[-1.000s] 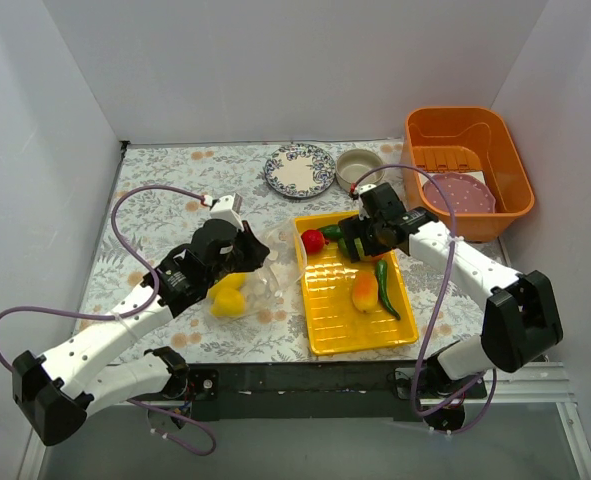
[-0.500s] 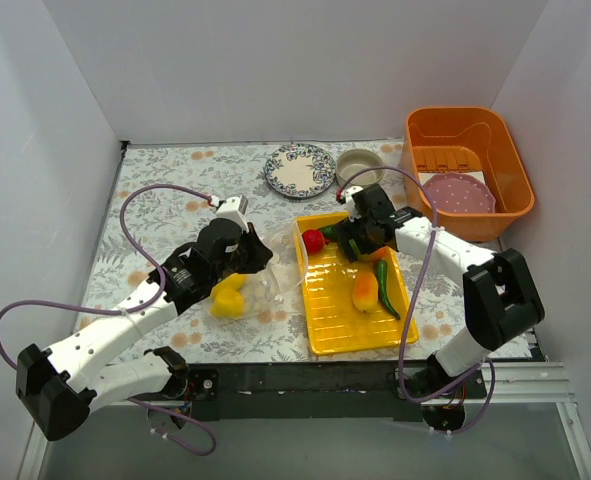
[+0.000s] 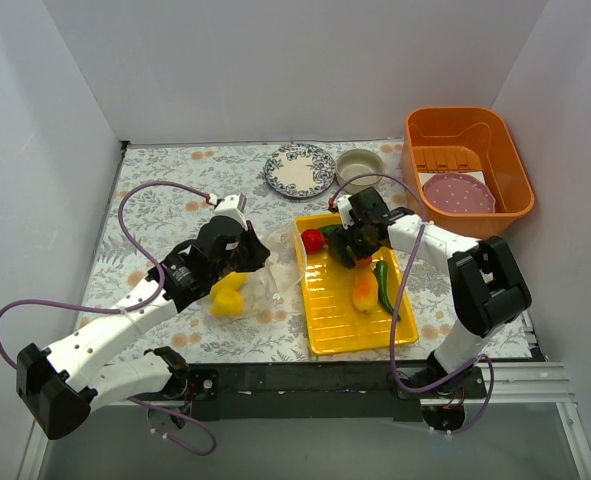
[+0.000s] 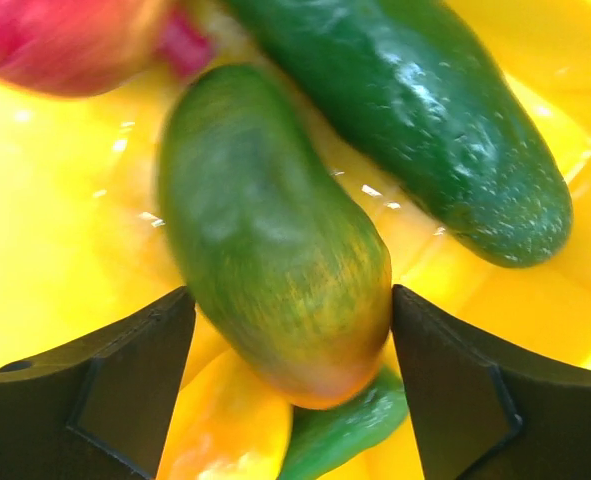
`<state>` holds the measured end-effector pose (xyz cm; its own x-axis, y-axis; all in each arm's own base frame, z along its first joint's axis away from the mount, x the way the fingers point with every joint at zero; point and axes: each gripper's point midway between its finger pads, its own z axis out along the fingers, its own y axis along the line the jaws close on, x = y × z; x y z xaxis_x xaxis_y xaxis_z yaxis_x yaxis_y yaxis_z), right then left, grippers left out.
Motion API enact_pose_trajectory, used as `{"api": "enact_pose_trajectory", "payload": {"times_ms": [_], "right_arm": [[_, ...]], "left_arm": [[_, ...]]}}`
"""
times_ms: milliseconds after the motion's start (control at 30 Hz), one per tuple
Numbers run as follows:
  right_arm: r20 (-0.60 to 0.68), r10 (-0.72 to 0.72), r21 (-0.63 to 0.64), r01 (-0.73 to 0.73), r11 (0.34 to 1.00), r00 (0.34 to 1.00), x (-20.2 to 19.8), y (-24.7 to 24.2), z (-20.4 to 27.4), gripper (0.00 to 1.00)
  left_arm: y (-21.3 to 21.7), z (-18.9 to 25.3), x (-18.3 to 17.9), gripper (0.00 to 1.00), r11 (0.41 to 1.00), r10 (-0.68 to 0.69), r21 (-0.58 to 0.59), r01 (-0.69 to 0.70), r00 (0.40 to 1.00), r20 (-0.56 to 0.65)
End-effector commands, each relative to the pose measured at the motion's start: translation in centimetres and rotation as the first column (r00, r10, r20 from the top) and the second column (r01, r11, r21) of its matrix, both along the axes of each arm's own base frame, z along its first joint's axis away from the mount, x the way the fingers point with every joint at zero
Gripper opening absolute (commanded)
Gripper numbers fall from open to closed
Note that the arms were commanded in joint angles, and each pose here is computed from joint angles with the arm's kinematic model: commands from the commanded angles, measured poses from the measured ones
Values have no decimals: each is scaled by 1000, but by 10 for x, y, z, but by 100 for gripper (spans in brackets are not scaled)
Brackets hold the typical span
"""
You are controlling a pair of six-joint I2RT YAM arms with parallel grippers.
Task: Place the food in the zip-top bag and seal the zipper
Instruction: Pick up the fake fruit from the bin.
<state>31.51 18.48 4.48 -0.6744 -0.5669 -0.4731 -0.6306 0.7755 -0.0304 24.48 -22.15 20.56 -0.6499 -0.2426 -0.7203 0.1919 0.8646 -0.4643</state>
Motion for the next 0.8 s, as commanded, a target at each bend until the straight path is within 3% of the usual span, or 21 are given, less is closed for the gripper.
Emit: {"api": "enact_pose_trajectory", "payload": {"times_ms": [0,200,600,767], "right_arm": [[11,34,129,-36,991,999,-8,19,24,82],[-122,94,220,-66,973,988,-40,34,35,88],[-27,-35,213,40,976,999,-26,26,51,91],[-56,-86,191,95,977,995,-20,25,38,91]], "left_arm": [[0,13,4,0,1000,14,-19,-14,1000,23],[-5,14,8,0,1000,-7,-7,7,1000,31],[-10,19,14,0,1000,-15,2,15,999,41],[-14,22,16,0,999,-34,6,34,998,45]]}}
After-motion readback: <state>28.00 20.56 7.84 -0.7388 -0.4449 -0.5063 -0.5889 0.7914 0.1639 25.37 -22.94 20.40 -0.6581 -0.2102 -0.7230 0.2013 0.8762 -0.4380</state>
